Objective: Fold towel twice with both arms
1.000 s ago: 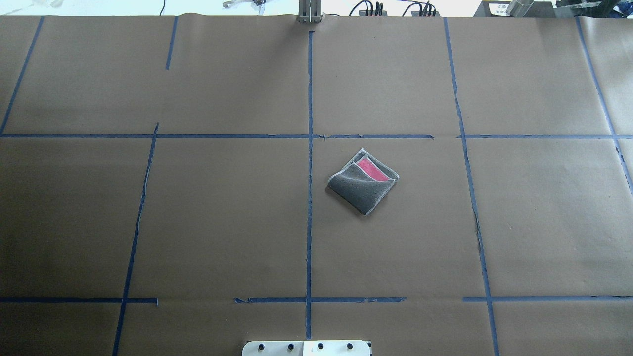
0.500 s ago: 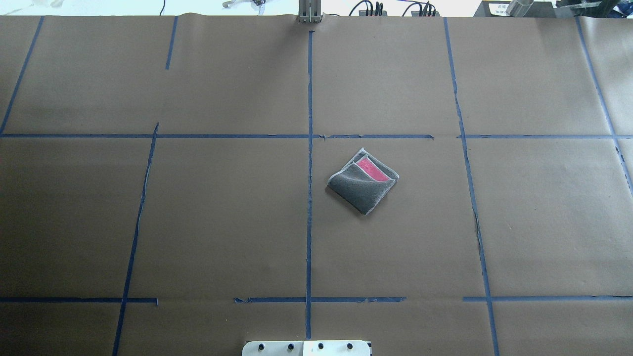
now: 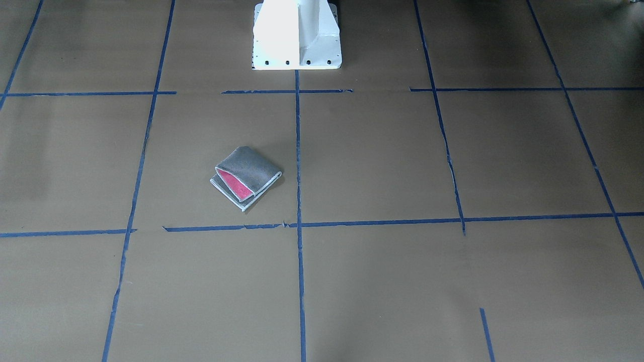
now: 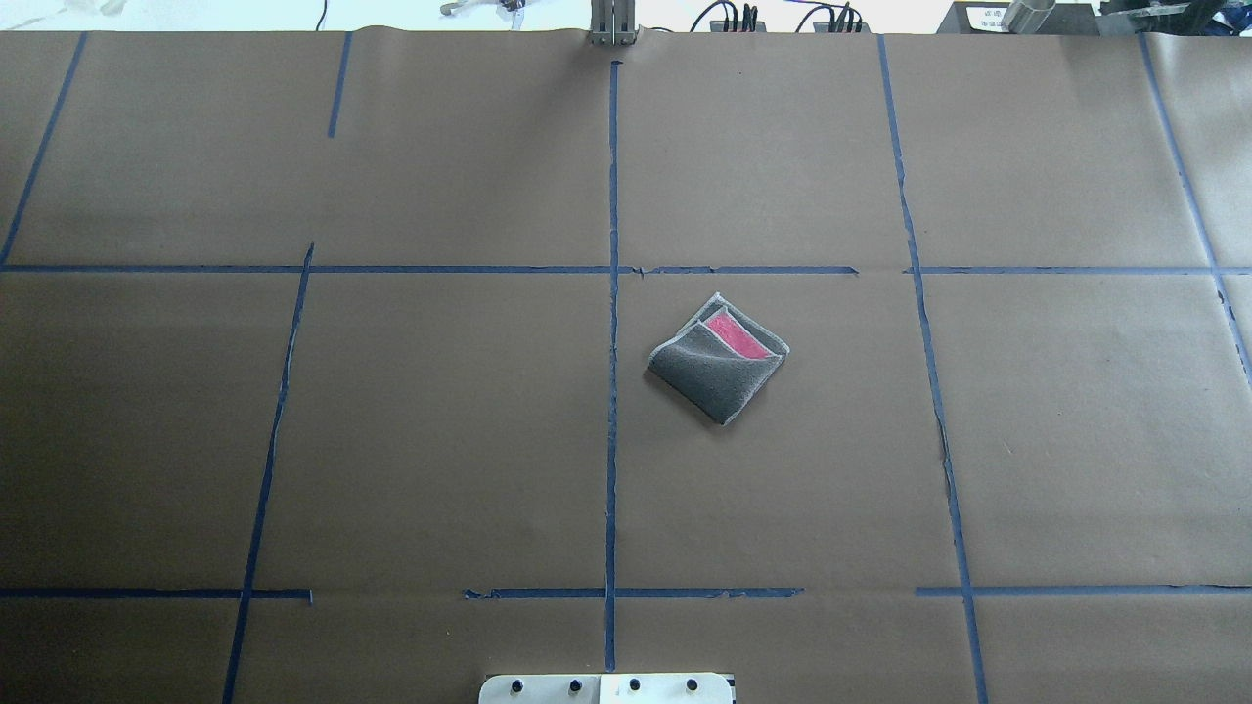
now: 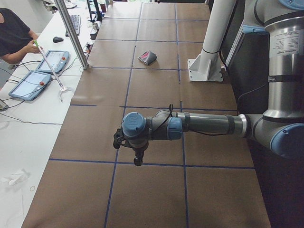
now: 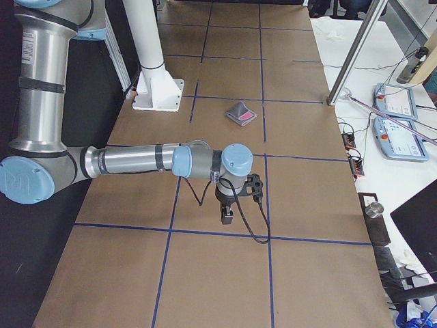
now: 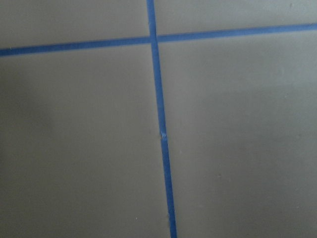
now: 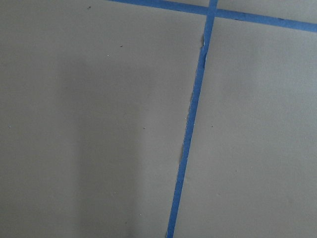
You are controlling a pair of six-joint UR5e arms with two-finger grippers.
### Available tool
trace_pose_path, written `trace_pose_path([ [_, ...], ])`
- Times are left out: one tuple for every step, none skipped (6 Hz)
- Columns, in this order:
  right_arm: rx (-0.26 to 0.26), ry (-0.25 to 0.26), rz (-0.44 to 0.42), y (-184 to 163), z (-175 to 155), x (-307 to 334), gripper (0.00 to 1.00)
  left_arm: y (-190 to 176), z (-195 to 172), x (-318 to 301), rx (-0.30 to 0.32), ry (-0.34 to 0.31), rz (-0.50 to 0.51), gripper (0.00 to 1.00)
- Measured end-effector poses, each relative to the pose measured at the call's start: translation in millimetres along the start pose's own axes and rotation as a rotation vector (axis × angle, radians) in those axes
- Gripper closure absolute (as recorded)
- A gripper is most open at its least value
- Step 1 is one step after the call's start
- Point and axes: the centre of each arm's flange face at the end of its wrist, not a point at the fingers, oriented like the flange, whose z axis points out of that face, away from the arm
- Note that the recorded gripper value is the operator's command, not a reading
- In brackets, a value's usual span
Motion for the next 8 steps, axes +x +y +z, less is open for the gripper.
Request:
trace_pose_path([
  [0.003, 0.000, -0.004, 0, -1, -1, 0.00, -2, -9, -1, 0.005, -0.051, 0.009, 0.00],
  [0.008, 0.001, -0.008, -1, -3, -3, 0.00, 1, -11, -3, 0.003, -0.074, 0.008, 0.00],
  [0.010, 0.002, -0.007, -1, -3, -3, 0.00, 4, -13, -1, 0.005, -0.081, 0.013, 0.00],
  [0.009, 0.004, -0.006, -2, -2, -3, 0.00, 6, -17, 5, 0.012, -0.087, 0.019, 0.00],
  [0.009, 0.005, -0.006, -4, -2, -3, 0.00, 9, -19, 7, 0.016, -0.089, 0.015, 0.00],
  [0.007, 0.005, -0.004, -4, -1, -2, 0.00, 9, -18, 7, 0.017, -0.088, 0.006, 0.00],
  [0.008, 0.006, -0.004, -4, -2, -3, 0.00, 9, -15, 4, 0.009, -0.083, -0.005, 0.00],
  [0.010, 0.005, -0.002, -4, -2, -3, 0.00, 10, -9, -1, -0.001, -0.077, -0.013, 0.00],
])
